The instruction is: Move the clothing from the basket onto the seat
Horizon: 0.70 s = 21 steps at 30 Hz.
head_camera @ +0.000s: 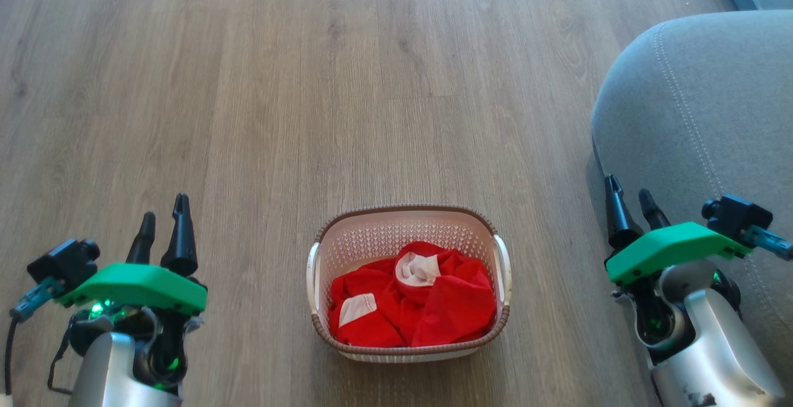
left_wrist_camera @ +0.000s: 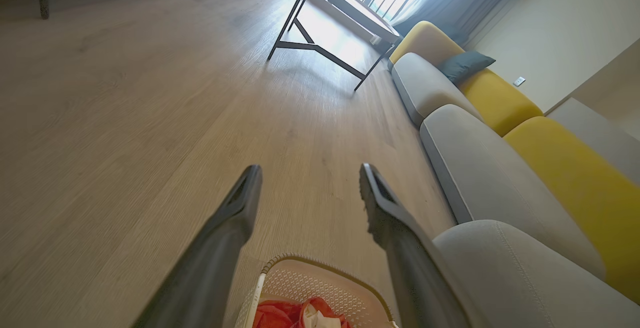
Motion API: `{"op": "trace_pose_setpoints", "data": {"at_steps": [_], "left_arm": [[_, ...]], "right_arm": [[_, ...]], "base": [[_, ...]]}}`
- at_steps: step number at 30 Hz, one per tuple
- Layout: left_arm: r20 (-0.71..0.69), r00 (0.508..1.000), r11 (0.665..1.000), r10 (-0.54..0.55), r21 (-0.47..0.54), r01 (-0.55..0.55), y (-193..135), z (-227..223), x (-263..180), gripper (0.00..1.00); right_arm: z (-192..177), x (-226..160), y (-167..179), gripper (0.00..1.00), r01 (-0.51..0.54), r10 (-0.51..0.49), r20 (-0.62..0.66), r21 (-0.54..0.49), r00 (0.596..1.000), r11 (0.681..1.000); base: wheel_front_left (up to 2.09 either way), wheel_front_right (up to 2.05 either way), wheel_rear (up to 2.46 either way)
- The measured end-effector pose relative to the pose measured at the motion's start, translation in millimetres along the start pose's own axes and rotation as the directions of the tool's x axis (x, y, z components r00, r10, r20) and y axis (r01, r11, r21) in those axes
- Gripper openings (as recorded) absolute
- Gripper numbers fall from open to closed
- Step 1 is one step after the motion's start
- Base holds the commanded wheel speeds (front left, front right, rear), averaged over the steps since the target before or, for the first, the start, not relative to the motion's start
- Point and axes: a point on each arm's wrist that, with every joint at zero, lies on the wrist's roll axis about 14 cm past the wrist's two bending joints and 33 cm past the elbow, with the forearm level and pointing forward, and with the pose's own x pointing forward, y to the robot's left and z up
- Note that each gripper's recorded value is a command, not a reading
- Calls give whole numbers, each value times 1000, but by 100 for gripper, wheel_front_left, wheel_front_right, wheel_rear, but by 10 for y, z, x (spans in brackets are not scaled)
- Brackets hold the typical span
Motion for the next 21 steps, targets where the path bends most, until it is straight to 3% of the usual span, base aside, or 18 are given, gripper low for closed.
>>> {"op": "trace_pose_setpoints", "data": {"at_steps": [9, 21], "left_arm": [[16, 999, 994, -28, 111, 26, -66, 39, 51, 100], [33, 997, 968, -63, 245, 53, -142, 88, 115, 100]], "right_arm": [[32, 64, 106, 100, -41, 42, 6, -111, 999, 993], [114, 174, 275, 100, -103, 112, 18, -263, 994, 959]], "base": [[0, 0, 0], [0, 0, 0]]}}
